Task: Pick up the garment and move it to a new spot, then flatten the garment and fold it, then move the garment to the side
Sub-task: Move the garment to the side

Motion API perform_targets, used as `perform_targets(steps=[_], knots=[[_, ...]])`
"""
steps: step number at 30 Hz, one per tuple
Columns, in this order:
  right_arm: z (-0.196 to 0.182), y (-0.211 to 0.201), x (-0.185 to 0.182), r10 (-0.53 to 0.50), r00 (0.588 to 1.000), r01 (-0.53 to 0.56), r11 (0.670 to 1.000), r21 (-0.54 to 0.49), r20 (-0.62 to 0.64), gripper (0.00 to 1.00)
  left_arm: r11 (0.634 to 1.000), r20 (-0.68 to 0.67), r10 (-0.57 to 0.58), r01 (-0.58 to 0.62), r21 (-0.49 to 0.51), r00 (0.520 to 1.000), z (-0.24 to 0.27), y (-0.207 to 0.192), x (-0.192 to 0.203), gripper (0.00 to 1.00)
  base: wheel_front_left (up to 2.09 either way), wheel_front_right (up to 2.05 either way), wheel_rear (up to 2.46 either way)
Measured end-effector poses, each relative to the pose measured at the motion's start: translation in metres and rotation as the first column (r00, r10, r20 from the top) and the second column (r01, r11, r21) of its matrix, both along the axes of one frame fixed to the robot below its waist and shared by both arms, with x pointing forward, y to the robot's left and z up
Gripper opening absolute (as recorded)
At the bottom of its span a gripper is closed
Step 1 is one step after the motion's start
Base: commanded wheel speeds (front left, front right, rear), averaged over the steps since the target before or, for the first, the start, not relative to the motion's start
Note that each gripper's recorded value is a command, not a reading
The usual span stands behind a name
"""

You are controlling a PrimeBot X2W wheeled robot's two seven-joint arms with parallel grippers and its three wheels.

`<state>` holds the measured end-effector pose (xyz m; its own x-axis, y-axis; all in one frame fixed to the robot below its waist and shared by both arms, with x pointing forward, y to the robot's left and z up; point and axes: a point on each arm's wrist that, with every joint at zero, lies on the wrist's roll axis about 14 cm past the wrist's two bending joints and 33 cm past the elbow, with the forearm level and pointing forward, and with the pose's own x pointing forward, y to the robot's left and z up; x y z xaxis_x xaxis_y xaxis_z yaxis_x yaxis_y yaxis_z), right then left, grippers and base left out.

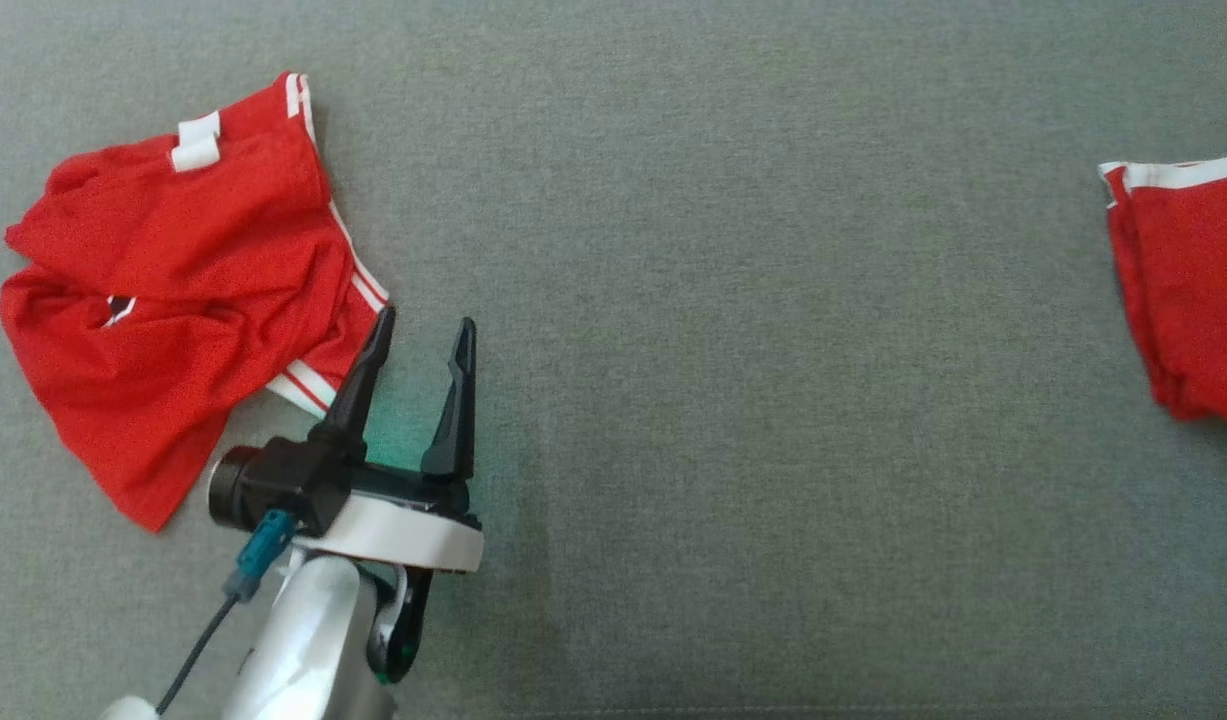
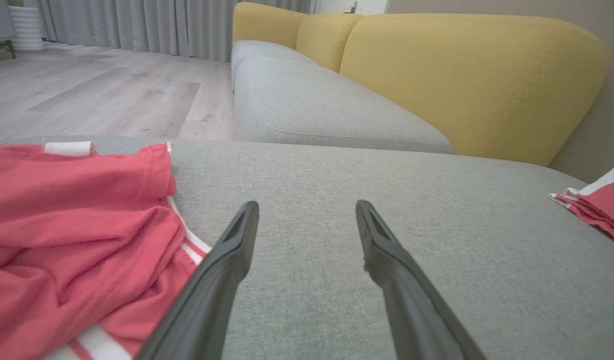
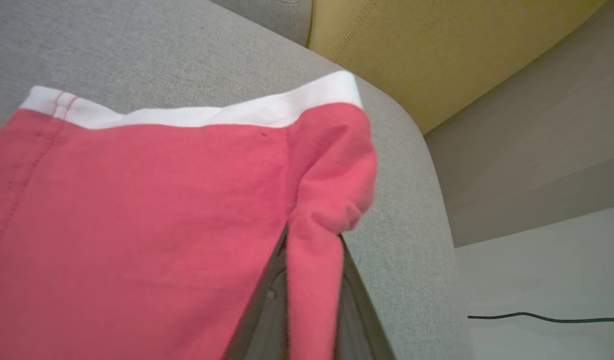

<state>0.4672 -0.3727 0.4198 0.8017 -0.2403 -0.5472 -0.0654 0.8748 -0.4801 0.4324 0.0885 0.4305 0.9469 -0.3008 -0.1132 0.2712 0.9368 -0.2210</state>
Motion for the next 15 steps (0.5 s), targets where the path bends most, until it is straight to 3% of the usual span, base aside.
perform_targets(steps=[13, 14, 15], knots=[[0.001, -0.009, 0.015, -0.063, 0.997, 0.062, 0.998, 0.022, 0.041, 0.02, 1.0, 0.013, 0.008, -0.008, 0.008, 1.0, 0.003, 0.006, 0.006, 1.0, 0.0, 0.0, 0.0], [0.004, -0.007, 0.016, -0.06, 0.997, 0.059, 0.998, 0.028, 0.055, 0.57, 1.0, 0.015, 0.008, -0.008, 0.008, 1.0, 0.004, 0.005, 0.006, 1.0, 0.0, 0.0, 0.0], [0.006, -0.004, 0.017, -0.058, 0.996, 0.055, 0.998, 0.037, 0.073, 1.0, 1.0, 0.018, 0.007, -0.007, 0.008, 1.0, 0.005, 0.005, 0.006, 1.0, 0.0, 0.0, 0.0]])
